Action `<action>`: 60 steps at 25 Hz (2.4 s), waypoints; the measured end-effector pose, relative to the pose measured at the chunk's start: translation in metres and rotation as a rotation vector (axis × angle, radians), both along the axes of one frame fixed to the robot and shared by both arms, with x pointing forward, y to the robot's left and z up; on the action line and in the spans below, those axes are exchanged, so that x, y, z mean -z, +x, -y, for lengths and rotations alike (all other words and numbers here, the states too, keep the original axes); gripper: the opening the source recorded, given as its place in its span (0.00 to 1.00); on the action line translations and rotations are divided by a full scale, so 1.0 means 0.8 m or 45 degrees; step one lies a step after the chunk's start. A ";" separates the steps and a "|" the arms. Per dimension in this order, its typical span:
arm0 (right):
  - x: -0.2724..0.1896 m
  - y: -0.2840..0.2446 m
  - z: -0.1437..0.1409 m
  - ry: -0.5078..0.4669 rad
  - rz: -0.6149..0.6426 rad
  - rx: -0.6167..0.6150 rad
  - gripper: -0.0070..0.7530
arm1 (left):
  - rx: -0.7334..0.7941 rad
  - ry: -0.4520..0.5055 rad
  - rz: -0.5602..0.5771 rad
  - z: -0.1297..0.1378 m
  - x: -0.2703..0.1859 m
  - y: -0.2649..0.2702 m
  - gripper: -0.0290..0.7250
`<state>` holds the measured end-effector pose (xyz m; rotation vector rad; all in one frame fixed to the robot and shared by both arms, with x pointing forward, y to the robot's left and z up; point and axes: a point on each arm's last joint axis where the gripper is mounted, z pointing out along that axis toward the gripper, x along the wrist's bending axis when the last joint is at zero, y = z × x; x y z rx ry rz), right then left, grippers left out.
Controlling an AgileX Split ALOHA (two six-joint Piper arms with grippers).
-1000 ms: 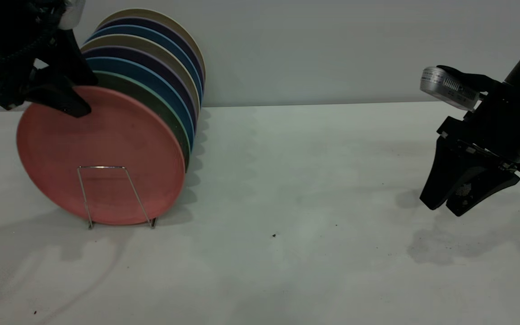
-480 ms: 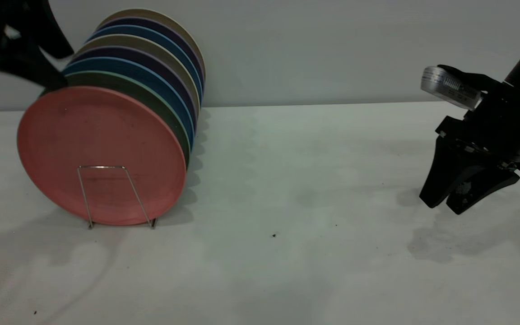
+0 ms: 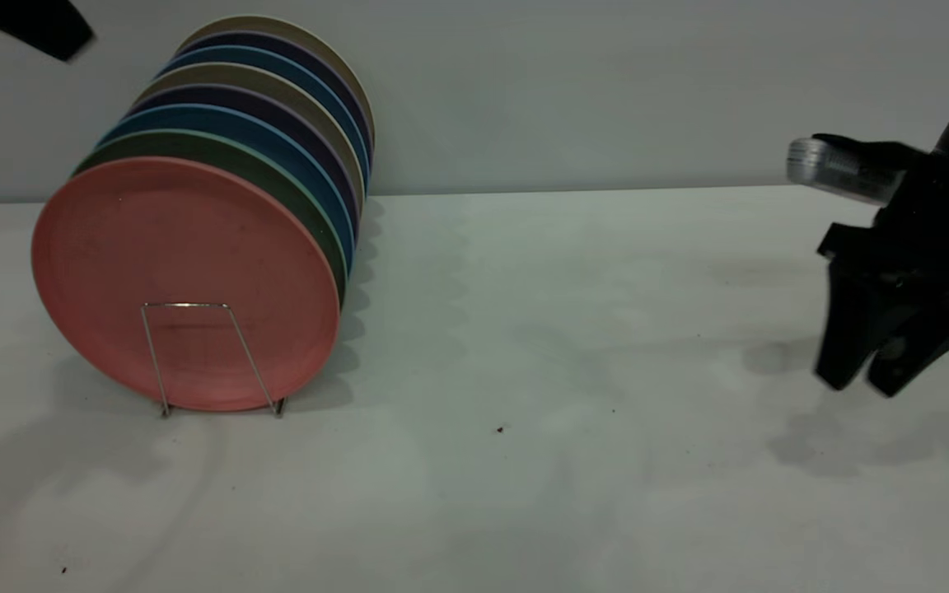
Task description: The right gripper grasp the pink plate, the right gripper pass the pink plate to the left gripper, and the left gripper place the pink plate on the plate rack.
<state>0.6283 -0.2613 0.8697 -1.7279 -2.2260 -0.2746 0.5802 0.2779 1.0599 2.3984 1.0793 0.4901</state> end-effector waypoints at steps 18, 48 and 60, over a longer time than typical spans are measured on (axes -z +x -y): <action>-0.220 -0.039 0.031 -0.327 0.329 0.161 0.59 | -0.606 0.033 -0.249 -0.040 -0.066 -0.096 0.70; -0.284 -0.378 0.026 -0.188 0.822 0.147 0.59 | -0.751 -0.039 -0.219 -0.032 -0.023 -0.301 0.70; -0.259 -0.430 0.020 -0.100 0.954 0.131 0.59 | -0.812 -0.172 0.088 -0.027 -0.020 -0.399 0.70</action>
